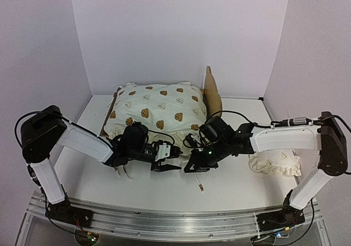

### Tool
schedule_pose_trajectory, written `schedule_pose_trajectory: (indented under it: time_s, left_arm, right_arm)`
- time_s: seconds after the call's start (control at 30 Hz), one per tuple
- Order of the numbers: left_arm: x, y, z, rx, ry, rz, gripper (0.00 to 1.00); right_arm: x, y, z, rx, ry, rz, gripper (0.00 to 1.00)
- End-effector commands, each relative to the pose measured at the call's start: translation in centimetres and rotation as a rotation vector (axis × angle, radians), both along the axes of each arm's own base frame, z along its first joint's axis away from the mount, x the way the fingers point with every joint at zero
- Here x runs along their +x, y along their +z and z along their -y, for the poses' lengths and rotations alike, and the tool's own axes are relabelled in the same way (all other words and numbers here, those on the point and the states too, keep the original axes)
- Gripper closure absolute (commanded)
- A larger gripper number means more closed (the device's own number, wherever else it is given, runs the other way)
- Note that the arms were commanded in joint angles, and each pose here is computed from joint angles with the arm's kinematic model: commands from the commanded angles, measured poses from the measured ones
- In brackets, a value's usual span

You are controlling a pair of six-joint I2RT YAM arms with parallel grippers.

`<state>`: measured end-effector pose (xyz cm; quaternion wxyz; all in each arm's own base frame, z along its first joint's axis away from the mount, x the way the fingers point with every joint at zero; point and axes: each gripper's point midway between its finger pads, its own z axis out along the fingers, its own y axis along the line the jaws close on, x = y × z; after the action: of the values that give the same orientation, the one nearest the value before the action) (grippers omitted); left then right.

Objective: Set up the pet bed

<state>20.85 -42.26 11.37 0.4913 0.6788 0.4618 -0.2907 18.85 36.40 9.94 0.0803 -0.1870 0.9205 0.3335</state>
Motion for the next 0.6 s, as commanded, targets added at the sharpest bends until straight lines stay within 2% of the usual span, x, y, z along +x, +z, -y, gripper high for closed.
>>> schedule_pose_trajectory:
  time_s: [0.0, 0.1, 0.3, 0.4, 0.43, 0.5, 0.57]
  left_arm:
    - [-0.4, 1.8, 1.5, -0.053, -0.051, 0.007, 0.48]
    - [-0.9, 1.4, 2.0, -0.035, -0.065, 0.003, 0.61]
    - [-0.9, 1.5, 2.4, -0.035, -0.063, 0.004, 0.72]
    - [-0.3, 2.2, 2.6, -0.054, -0.025, -0.007, 0.95]
    - [0.0, 2.5, 2.7, -0.06, -0.006, -0.025, 0.99]
    - [0.5, 2.7, 2.7, -0.065, 0.042, -0.078, 1.0]
    - [1.6, 2.5, 2.6, -0.058, 0.145, -0.176, 1.0]
  right_arm:
    - [0.7, 4.4, -0.9, 0.109, 0.016, 0.062, 1.0]
    - [1.0, 4.7, -1.0, 0.116, 0.015, 0.069, 1.0]
    - [1.4, 5.0, -1.1, 0.125, 0.01, 0.078, 1.0]
    - [1.6, 4.9, -0.7, 0.116, -0.009, 0.082, 1.0]
    - [1.8, 4.8, -0.3, 0.11, -0.027, 0.086, 1.0]
    - [2.7, 4.2, 0.8, 0.078, -0.095, 0.1, 1.0]
    - [4.3, 3.5, 2.8, 0.03, -0.22, 0.123, 0.92]
